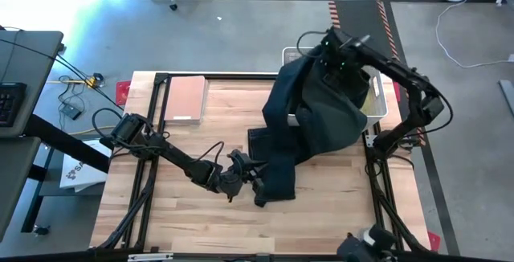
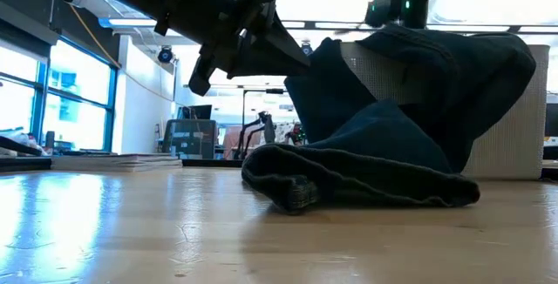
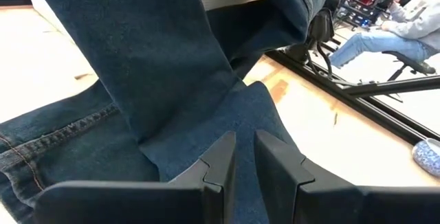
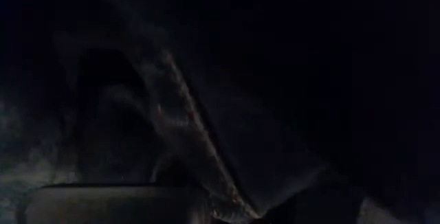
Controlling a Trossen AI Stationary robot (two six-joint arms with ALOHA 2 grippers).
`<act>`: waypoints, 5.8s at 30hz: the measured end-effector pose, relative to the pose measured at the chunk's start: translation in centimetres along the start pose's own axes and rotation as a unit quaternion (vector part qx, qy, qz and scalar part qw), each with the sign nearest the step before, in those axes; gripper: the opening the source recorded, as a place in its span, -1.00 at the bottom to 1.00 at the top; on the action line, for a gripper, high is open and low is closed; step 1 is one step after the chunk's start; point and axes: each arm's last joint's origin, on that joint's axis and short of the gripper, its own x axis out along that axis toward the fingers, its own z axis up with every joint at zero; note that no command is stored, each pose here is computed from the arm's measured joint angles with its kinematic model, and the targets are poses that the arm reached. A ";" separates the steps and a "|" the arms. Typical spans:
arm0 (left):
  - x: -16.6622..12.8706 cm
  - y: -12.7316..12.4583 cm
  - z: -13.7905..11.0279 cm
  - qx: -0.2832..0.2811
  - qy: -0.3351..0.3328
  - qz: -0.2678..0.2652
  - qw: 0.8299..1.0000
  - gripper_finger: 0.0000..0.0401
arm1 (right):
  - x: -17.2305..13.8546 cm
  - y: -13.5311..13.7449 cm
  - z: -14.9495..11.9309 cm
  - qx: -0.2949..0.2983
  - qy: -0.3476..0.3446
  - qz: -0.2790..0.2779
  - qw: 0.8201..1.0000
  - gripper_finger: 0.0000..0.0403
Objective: Sort clothes
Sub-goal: Put the dark blue jeans into the white laundry bin
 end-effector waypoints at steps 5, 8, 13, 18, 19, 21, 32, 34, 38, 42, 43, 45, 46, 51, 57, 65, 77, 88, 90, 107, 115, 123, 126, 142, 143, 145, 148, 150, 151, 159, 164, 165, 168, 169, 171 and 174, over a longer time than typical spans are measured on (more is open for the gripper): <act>0.0 0.0 0.0 0.000 0.000 0.000 1.000 -0.75 | 3.3 1.6 -1.1 -0.033 0.027 0.008 0.999 -0.68; 0.0 0.0 0.0 0.000 0.000 0.001 1.000 -0.75 | 4.0 2.0 -1.5 -0.053 0.038 0.010 0.998 -0.55; 0.0 0.0 0.0 -0.004 -0.001 0.001 1.000 -0.75 | 2.6 1.5 -1.4 -0.060 0.051 0.011 0.997 -0.19; 0.0 0.0 0.0 -0.006 0.000 0.001 1.000 -0.75 | -1.6 -0.1 -0.8 -0.039 0.045 0.009 0.998 0.05; 0.0 0.0 0.0 -0.007 -0.001 0.001 1.000 -0.75 | -2.7 -0.6 -0.8 -0.029 0.041 0.008 0.999 0.07; 0.0 0.0 0.0 -0.008 0.000 0.001 1.000 -0.75 | -5.2 -1.3 -0.8 -0.010 0.029 0.002 1.000 0.09; 0.7 0.4 0.3 0.031 0.008 -0.001 0.999 -0.71 | -20.2 0.8 -7.0 -0.007 -0.313 0.112 0.943 0.09; 1.2 0.7 0.6 0.046 0.025 -0.019 0.998 -0.63 | -21.5 1.8 -9.0 -0.027 -0.380 0.186 0.906 0.09; 3.0 1.0 1.6 0.067 0.075 -0.056 0.993 -0.40 | -21.5 3.7 -12.4 -0.040 -0.449 0.264 0.853 0.09; 4.5 0.3 3.2 0.150 0.130 -0.027 0.980 -0.17 | -19.5 6.4 -14.4 -0.052 -0.459 0.329 0.824 0.09; 4.8 0.1 3.6 0.173 0.143 -0.012 0.974 -0.13 | -18.9 7.1 -14.7 -0.056 -0.458 0.344 0.818 0.09; 5.4 -0.3 4.4 0.208 0.170 0.020 0.963 -0.07 | -17.9 8.5 -15.0 -0.066 -0.451 0.369 0.810 0.09; 5.8 -0.6 4.7 0.215 0.181 0.027 0.959 -0.06 | -17.4 9.2 -15.2 -0.073 -0.447 0.379 0.807 0.09; 7.7 -1.7 4.4 0.246 0.235 0.028 0.940 0.00 | -15.2 12.4 -16.0 -0.099 -0.407 0.403 0.814 0.09; 9.8 -1.6 0.3 0.294 0.312 0.068 0.901 0.08 | -13.3 15.7 -17.2 -0.110 -0.386 0.414 0.817 0.09; 12.8 1.2 -1.5 0.176 0.398 0.109 0.894 0.13 | -12.0 18.4 -18.3 -0.114 -0.403 0.429 0.801 0.09; 10.4 2.4 -1.8 0.289 0.481 0.159 0.812 -0.88 | -11.4 21.4 -20.1 -0.142 -0.418 0.478 0.759 0.09; 1.5 -1.7 7.5 0.309 0.368 0.252 0.840 -0.95 | -12.0 24.0 -21.1 -0.192 -0.451 0.464 0.738 0.09; 0.1 -2.9 9.3 0.300 0.318 0.226 0.870 -0.95 | -12.4 24.9 -21.0 -0.213 -0.479 0.461 0.716 0.09; -0.8 -8.2 14.0 0.279 0.134 0.058 0.949 -0.95 | -17.1 28.1 -15.7 -0.253 -0.642 0.199 0.696 0.14; -0.3 -8.5 12.9 0.305 0.143 0.052 0.940 -0.95 | -16.6 27.6 -11.8 -0.294 -0.544 0.194 0.762 0.47; -1.1 -9.7 12.0 0.374 0.118 0.041 0.919 -0.95 | -12.1 30.5 -9.8 -0.332 -0.434 0.243 0.802 0.51; -1.4 -10.2 12.0 0.377 0.104 0.033 0.920 -0.94 | -10.4 31.8 -9.5 -0.324 -0.431 0.230 0.810 0.41; -3.5 -10.3 12.3 0.357 0.117 0.034 0.926 -0.65 | -9.4 32.1 -10.0 -0.300 -0.417 0.179 0.839 -0.84; -3.8 -10.1 12.3 0.355 0.125 0.040 0.926 -0.59 | -9.7 31.7 -10.3 -0.289 -0.417 0.180 0.843 -0.84; -4.7 -9.5 12.1 0.358 0.141 0.059 0.921 -0.49 | -10.5 30.8 -10.9 -0.272 -0.415 0.181 0.849 -0.84; -6.2 -8.5 12.1 0.354 0.136 0.112 0.919 -0.39 | -11.4 29.5 -12.2 -0.270 -0.411 0.175 0.853 -0.84; -7.4 -7.8 12.3 0.347 0.108 0.151 0.919 -0.37 | -12.7 28.2 -12.8 -0.262 -0.430 0.173 0.847 -0.84; -7.9 -7.6 12.3 0.341 0.095 0.167 0.920 -0.37 | -13.8 27.4 -12.9 -0.251 -0.448 0.169 0.841 -0.84; -8.6 -7.4 10.6 0.270 0.026 0.187 0.944 -0.36 | -22.9 15.9 -11.6 -0.153 -0.580 -0.023 0.800 -0.84; -8.2 -7.6 9.3 0.257 0.021 0.177 0.950 -0.36 | -26.1 7.6 -10.5 -0.099 -0.602 -0.103 0.786 -0.84; -8.1 -7.6 9.2 0.257 0.020 0.176 0.950 -0.36 | -26.3 6.4 -10.3 -0.088 -0.604 -0.112 0.784 -0.84; -7.8 -7.5 8.7 0.249 0.016 0.174 0.953 -0.36 | -25.8 3.5 -9.9 -0.063 -0.599 -0.128 0.788 -0.84; -7.8 -7.5 8.6 0.246 0.015 0.173 0.954 -0.36 | -25.2 3.0 -9.7 -0.063 -0.588 -0.128 0.796 -0.84; -7.7 -7.5 8.6 0.246 0.016 0.173 0.954 -0.36 | -23.5 2.3 -9.2 -0.064 -0.547 -0.108 0.828 -0.84; -7.7 -7.6 8.6 0.243 0.014 0.172 0.955 -0.36 | -19.8 2.1 -7.6 -0.063 -0.468 -0.021 0.881 -0.84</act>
